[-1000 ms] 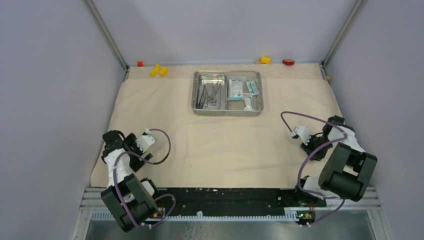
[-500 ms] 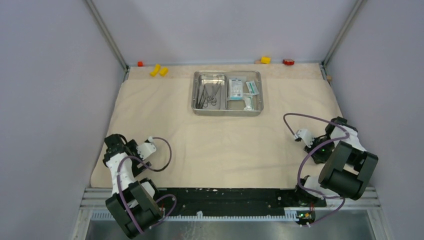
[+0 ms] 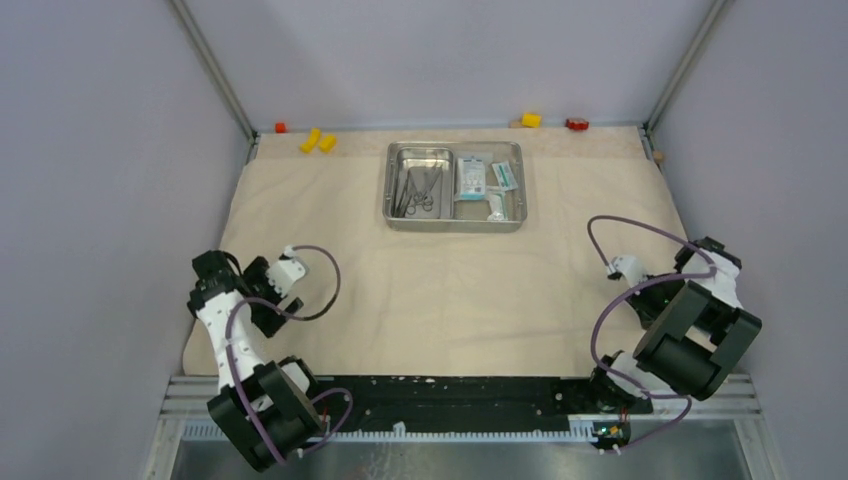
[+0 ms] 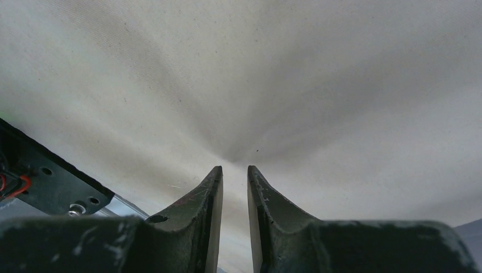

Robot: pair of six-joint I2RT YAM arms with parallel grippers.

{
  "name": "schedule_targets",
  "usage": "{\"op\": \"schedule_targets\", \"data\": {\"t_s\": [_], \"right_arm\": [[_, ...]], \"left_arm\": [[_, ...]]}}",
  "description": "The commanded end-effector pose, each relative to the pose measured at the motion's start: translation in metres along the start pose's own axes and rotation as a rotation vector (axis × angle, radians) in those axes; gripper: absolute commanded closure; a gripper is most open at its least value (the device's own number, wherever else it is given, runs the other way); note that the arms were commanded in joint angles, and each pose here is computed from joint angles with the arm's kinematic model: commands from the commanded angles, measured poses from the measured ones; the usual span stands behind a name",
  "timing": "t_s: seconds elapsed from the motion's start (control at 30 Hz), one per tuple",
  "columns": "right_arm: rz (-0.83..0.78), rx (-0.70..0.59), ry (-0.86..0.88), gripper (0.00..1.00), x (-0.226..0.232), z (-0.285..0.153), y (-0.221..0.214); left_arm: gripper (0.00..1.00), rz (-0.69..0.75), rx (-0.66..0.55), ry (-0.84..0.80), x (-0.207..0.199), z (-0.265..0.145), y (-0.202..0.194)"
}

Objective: Open and lay out the surgical kit
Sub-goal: Smooth out the surgical kit at the center of the board.

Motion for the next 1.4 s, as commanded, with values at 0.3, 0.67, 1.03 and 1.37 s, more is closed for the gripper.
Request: {"op": "schedule_targets", "data": {"t_s": [0.3, 0.67, 1.03, 1.37], "right_arm": [[0.033, 0.049, 0.016, 0.78, 0.009, 0.025, -0.041], [0.064, 0.149, -0.003, 0.77, 0.003, 0.033, -0.073], [0.039, 0.222, -0.016, 0.78, 0.012, 0.028, -0.084], [0.071, -0.161, -0.01, 0.74, -0.017, -0.031, -0.003]], "left_arm": [[0.01, -0.289, -0.353, 0.203, 0.107, 0.031, 0.044], [0.01, -0.354, -0.097, 0.142, 0.11, 0.084, -0.012], [0.01, -0.266, 0.019, 0.11, 0.086, 0.085, -0.031], [0.01, -0.319, -0.274, 0.144, 0.138, 0.049, 0.033]]}}
Point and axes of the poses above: each gripper's point midway between its finger pads, its own z axis out along the fingers, its own x axis along the line the jaws close on, y = z × x, the point moved 2 cm from there along -z, back along the fingers, and after that the axes turned 12 degrees about z, right-handed, at the moved point
